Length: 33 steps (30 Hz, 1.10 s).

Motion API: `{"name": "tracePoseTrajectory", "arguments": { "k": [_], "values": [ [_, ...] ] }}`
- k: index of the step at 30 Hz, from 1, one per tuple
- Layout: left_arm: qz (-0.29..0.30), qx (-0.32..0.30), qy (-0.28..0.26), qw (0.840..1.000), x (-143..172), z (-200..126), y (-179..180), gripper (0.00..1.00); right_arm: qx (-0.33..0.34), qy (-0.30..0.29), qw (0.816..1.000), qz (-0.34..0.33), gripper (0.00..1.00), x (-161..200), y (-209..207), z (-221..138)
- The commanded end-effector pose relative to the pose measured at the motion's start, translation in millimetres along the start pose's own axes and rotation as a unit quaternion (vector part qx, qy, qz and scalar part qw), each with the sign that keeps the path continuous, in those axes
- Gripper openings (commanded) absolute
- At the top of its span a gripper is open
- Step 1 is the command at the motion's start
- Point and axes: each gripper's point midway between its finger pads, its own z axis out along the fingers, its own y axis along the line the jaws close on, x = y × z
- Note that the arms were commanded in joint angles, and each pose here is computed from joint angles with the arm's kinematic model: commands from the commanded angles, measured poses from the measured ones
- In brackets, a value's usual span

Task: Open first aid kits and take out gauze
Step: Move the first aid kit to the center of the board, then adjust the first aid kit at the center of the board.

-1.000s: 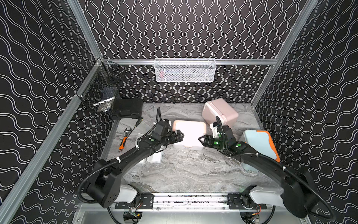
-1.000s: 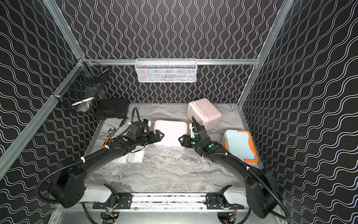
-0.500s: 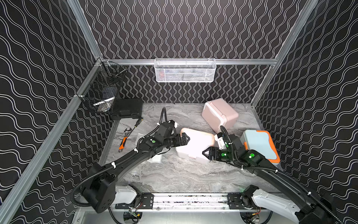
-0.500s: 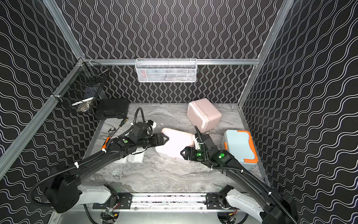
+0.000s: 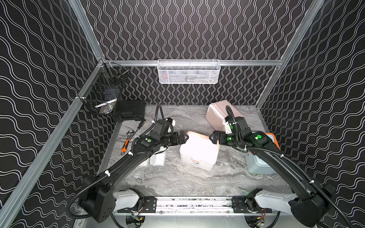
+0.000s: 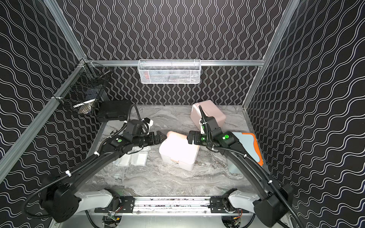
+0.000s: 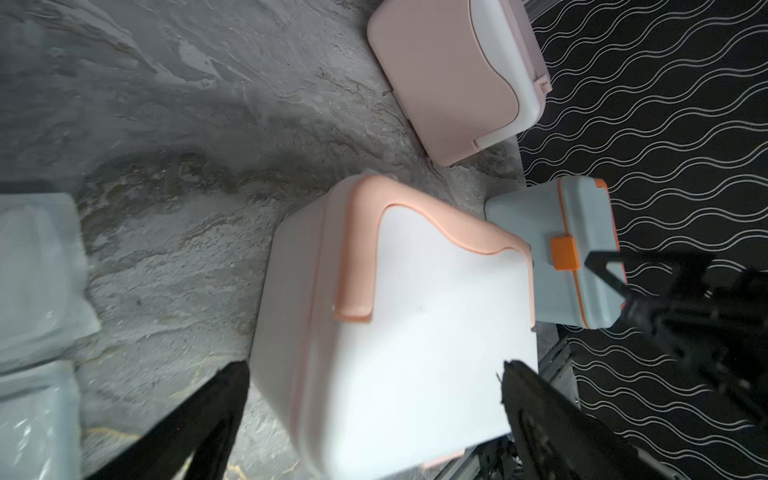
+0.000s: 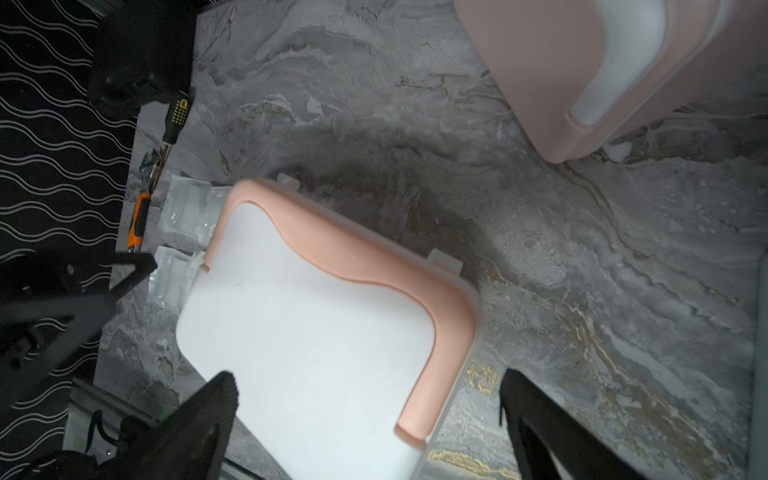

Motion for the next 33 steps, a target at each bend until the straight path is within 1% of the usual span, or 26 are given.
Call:
{"name": "tracePoseTrajectory", "arguments": {
  "k": [1,5,9,13,17,20,22,23,25,27,28,31,33],
  "values": [
    [0.005,-0.018,0.028,0.999,31,-13,6,0.99,-0.053,0.016,0.998,-0.021,1.0,-14,17,14],
    [-0.009,0.021,0.042,0.999,59,-10,-10,0.99,-0.066,0.062,0.996,-0.023,0.99,-14,22,45],
    [-0.018,0.046,0.053,0.997,70,7,-18,0.99,-0.096,0.107,0.989,-0.013,0.96,1,30,61],
    [-0.023,0.071,0.056,0.996,68,23,-27,0.99,-0.12,0.135,0.984,-0.003,0.95,24,31,54],
    [-0.018,0.07,0.061,0.996,66,33,-27,0.99,-0.141,0.169,0.975,0.006,0.94,58,33,40],
    [-0.017,0.069,0.062,0.996,65,37,-27,0.99,-0.144,0.187,0.972,0.002,0.94,85,39,32],
    [-0.018,0.066,0.062,0.996,65,35,-27,0.99,-0.138,0.187,0.973,-0.002,0.94,91,39,27],
    [-0.017,0.061,0.064,0.996,67,34,-25,0.99,-0.12,0.181,0.976,0.001,0.95,90,34,25],
    [-0.013,0.038,0.065,0.997,69,28,-16,0.99,-0.066,0.139,0.988,-0.002,0.97,71,17,18],
    [0.002,-0.001,0.057,0.998,65,14,-6,0.99,-0.023,0.079,0.997,-0.004,0.99,37,6,2],
    [0.01,-0.021,0.054,0.998,63,7,-2,0.99,-0.015,0.056,0.998,-0.005,1.0,23,3,-4],
    [0.046,-0.06,0.036,0.996,42,-17,-6,0.99,0.02,-0.008,1.0,0.009,1.0,-27,-14,-16],
    [0.071,-0.067,0.021,0.995,20,-26,-21,0.99,0.037,-0.048,0.998,0.024,1.0,-61,-27,-14]
  ]
}}
